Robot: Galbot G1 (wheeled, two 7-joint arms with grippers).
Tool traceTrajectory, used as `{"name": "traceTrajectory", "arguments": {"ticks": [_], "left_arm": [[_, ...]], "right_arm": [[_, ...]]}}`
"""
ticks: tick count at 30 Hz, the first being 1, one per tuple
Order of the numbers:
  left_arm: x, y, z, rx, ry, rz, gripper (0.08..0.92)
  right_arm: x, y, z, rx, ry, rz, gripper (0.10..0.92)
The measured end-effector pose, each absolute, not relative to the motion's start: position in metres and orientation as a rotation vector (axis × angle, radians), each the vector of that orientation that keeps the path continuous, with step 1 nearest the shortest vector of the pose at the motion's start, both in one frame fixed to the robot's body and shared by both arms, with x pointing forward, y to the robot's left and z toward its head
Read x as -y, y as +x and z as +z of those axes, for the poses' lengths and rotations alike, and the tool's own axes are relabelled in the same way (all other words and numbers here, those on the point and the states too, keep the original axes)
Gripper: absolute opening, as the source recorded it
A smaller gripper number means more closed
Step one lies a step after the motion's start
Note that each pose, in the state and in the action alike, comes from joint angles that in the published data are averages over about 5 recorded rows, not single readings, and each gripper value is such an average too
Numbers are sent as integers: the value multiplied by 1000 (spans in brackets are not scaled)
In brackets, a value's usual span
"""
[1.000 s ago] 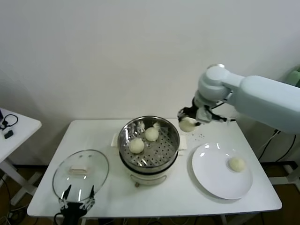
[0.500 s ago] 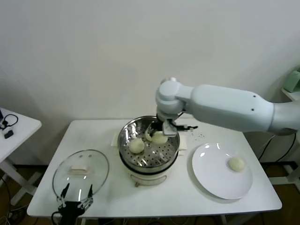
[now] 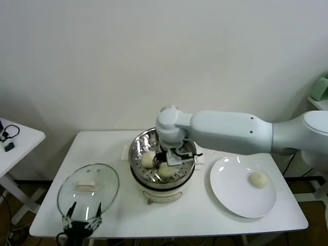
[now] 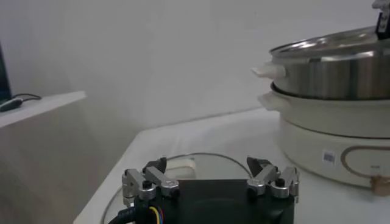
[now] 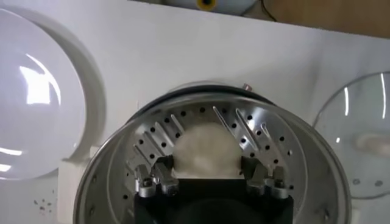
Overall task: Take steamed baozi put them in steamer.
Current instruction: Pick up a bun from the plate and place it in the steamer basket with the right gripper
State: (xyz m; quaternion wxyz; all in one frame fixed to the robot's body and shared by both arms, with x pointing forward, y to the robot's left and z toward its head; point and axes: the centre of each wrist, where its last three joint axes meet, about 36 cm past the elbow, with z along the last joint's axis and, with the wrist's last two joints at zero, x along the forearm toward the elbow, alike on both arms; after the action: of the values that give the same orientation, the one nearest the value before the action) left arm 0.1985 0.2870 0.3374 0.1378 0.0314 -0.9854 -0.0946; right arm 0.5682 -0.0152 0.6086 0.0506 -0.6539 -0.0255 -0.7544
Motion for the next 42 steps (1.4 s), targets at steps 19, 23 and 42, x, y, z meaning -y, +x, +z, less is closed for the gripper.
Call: {"name": "traceTrajectory", "arguments": {"ticks": [19, 23, 42], "left_arm": [[-287, 200, 335, 2849, 96, -265, 823], [-286, 201, 336, 2851, 95, -260, 823], [-283, 203, 337, 2856, 98, -255, 823]], "right_arm": [[15, 567, 589, 96, -2028, -2247, 728], [17, 568, 586, 87, -2034, -2238, 769], [24, 585, 614, 99, -1970, -2248, 823]]}}
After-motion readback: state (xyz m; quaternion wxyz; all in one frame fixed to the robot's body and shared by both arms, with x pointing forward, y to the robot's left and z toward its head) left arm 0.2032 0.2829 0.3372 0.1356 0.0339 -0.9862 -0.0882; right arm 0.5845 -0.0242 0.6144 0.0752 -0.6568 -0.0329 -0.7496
